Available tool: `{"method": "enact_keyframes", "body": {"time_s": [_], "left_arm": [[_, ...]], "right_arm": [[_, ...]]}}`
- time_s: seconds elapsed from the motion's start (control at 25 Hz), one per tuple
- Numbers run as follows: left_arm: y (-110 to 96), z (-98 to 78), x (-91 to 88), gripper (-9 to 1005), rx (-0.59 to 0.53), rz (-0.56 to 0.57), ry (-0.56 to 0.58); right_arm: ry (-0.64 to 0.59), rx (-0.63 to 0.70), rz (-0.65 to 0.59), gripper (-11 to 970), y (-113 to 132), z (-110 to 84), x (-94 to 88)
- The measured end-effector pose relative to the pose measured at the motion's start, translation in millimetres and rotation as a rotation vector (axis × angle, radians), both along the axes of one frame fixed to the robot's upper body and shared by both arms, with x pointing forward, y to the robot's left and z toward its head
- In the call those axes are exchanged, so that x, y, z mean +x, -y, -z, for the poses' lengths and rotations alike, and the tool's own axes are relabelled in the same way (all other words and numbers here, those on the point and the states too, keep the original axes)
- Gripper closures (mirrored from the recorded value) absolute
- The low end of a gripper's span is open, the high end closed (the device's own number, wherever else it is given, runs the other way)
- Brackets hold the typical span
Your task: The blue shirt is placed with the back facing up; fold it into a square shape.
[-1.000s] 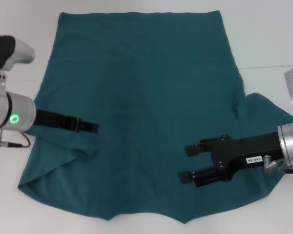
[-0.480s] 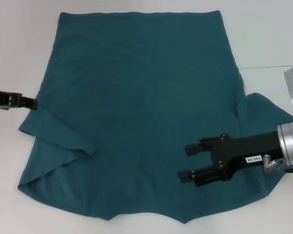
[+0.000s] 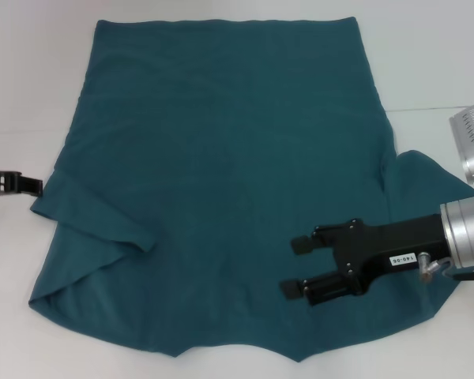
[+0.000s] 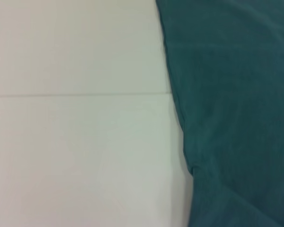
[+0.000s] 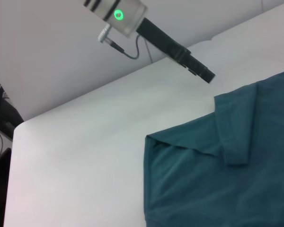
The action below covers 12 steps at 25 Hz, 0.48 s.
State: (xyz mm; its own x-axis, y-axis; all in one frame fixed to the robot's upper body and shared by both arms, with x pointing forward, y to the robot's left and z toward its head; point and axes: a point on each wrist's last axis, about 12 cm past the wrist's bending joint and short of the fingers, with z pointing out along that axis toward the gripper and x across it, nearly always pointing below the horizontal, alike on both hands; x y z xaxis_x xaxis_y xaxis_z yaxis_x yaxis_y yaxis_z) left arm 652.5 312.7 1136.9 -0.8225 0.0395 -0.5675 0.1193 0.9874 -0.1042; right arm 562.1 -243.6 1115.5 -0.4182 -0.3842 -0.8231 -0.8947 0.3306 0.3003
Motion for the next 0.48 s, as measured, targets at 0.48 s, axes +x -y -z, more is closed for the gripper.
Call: {"method": "enact_keyframes", "body": {"time_s": [0.48], "left_arm": [[19.6, 24.4, -5.6, 193, -0.007, 0.049, -0.022]], "right_arm": [[-0.005, 0.015, -0.008, 44, -0.4, 4.2, -2.9]]}}
